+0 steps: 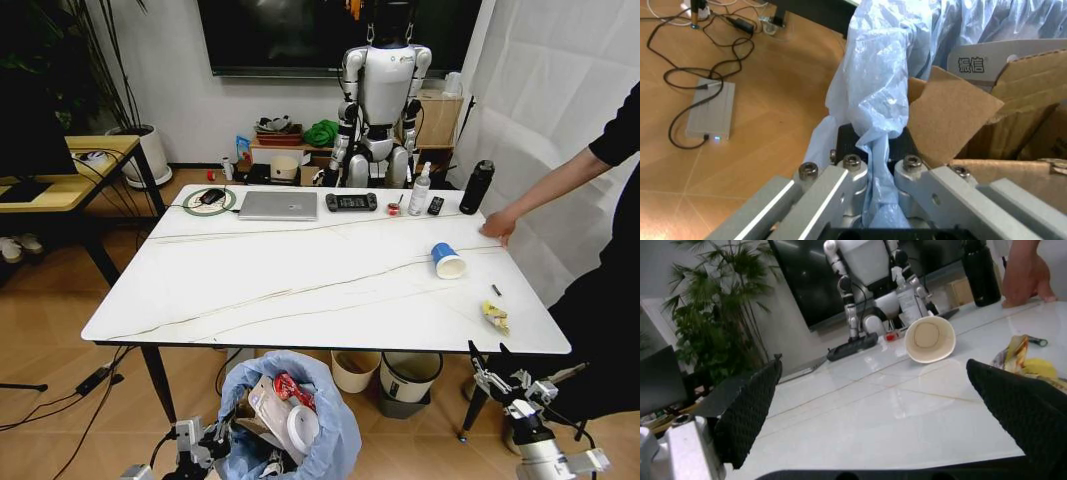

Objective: Pick up the trash bin and place the trash from the table into it.

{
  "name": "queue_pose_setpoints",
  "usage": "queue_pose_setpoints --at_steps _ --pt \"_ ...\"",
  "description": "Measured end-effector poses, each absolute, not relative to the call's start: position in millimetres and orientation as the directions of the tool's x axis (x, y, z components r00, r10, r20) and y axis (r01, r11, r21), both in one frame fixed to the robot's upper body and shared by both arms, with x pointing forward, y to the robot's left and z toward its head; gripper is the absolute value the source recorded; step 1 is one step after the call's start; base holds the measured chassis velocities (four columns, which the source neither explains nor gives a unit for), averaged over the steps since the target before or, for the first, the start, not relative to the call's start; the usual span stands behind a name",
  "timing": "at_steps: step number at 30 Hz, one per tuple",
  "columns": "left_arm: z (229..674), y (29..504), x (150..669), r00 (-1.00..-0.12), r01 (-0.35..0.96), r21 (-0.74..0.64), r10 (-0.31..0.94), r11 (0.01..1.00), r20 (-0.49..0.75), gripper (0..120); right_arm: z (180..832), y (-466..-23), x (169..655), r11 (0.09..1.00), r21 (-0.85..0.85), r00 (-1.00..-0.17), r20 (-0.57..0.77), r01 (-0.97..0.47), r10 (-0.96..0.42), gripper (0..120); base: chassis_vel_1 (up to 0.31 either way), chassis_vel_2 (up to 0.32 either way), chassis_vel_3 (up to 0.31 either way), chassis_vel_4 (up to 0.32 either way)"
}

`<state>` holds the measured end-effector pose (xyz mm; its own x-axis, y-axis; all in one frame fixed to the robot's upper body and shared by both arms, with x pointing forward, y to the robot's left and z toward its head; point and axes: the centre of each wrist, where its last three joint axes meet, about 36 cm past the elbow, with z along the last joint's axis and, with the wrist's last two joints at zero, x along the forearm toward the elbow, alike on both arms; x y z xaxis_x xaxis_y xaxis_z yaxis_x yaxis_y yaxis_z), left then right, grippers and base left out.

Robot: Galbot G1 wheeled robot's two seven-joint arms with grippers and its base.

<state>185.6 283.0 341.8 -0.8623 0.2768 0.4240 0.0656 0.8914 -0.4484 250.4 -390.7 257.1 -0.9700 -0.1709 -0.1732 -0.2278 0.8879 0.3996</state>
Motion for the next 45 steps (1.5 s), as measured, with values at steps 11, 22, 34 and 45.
queue_pose_setpoints --at_steps 11,22,34,45 --pt "340.4 282.8 186.5 -0.863 0.062 -0.450 0.275 0.891 0.425 0 254.9 -391.7 252.7 0.887 0.403 -0.971 -0.170 -0.225 -0.169 100 -0.058 -0.058 0.068 0.064" --pt "340.0 282.0 187.5 -0.863 0.059 -0.452 0.273 0.890 0.425 0 254.2 -394.4 255.7 0.888 0.401 -0.971 -0.169 -0.226 -0.170 100 -0.068 -0.067 0.065 0.062" --pt "339.5 281.2 187.0 -0.864 0.054 -0.455 0.271 0.889 0.426 0 251.4 -395.0 257.1 0.887 0.400 -0.970 -0.166 -0.230 -0.177 100 -0.077 -0.072 0.083 0.069" --pt "338.9 281.3 185.9 -0.863 0.049 -0.454 0.267 0.890 0.429 0 252.0 -397.7 267.3 0.918 0.282 -0.959 -0.136 -0.278 -0.249 100 -0.051 -0.055 0.041 0.055"
